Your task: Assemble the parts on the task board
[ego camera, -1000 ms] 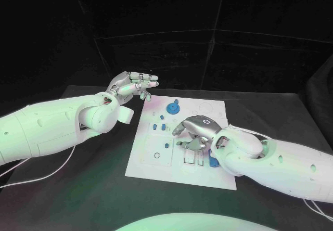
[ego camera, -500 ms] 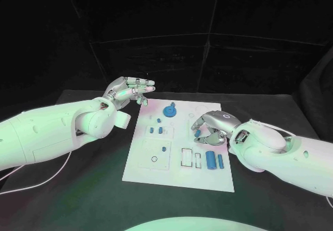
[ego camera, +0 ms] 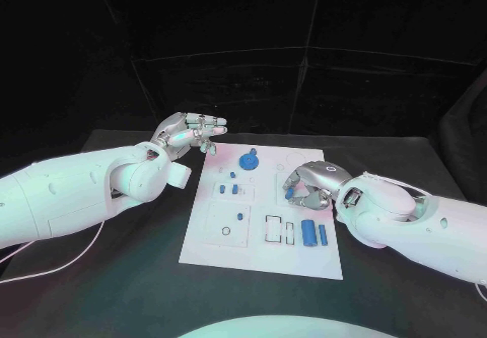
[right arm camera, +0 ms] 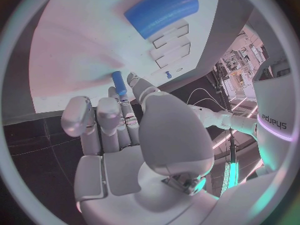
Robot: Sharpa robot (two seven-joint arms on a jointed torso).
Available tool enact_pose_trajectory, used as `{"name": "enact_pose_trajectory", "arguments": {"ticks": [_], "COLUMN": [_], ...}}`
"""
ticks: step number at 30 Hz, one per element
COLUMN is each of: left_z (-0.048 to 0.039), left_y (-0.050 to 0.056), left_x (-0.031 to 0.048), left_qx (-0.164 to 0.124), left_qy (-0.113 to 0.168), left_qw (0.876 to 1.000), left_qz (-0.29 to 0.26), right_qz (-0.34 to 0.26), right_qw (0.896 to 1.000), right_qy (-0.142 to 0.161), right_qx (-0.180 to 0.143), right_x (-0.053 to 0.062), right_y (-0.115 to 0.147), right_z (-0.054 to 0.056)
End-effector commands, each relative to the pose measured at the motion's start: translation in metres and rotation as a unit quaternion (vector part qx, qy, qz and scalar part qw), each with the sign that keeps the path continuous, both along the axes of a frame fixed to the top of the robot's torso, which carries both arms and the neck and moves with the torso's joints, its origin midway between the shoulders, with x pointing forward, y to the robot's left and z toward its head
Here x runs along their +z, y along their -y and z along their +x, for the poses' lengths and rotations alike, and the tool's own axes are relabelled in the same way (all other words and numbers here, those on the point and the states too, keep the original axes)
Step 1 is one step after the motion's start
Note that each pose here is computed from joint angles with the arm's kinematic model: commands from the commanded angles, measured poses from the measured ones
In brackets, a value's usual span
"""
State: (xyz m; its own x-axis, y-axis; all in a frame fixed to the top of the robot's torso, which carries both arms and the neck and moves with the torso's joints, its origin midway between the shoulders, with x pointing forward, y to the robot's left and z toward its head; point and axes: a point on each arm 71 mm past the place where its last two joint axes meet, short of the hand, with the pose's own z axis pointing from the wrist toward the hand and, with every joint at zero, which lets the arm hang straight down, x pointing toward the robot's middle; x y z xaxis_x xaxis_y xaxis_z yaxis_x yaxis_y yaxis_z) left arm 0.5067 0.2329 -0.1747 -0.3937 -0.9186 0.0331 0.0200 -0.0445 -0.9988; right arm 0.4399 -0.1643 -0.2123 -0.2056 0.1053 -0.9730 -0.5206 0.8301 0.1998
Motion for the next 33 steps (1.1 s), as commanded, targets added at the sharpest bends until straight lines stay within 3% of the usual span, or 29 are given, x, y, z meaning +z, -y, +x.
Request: {"name": "enact_pose_trajectory", "arguments": {"ticks": [1, 11, 23, 33], "left_z": [-0.0002, -0.0002, 0.0000, 0.0002], "left_y": [0.001, 0.001, 0.000, -0.001], "left_x": [0.0011, 0.0010, 0.0009, 0.0006], "left_qx": [-0.006, -0.006, -0.006, -0.004], "left_qy": [0.000, -0.001, -0.001, -0.001], "left_qw": [1.000, 1.000, 1.000, 1.000], "left_qz": [-0.005, -0.005, -0.004, -0.004], "right_qz": [-0.017, -0.023, -0.003, 0.094], "right_qw": [1.000, 1.000, 0.999, 0.995], "right_qy": [0.002, -0.001, 0.040, 0.032], "right_qx": [0.000, 0.003, 0.001, 0.025], "right_x": [0.000, -0.001, 0.007, 0.034], "right_y": [-0.001, -0.004, -0.005, -0.015], "right_z": [0.001, 0.001, -0.001, -0.023]}}
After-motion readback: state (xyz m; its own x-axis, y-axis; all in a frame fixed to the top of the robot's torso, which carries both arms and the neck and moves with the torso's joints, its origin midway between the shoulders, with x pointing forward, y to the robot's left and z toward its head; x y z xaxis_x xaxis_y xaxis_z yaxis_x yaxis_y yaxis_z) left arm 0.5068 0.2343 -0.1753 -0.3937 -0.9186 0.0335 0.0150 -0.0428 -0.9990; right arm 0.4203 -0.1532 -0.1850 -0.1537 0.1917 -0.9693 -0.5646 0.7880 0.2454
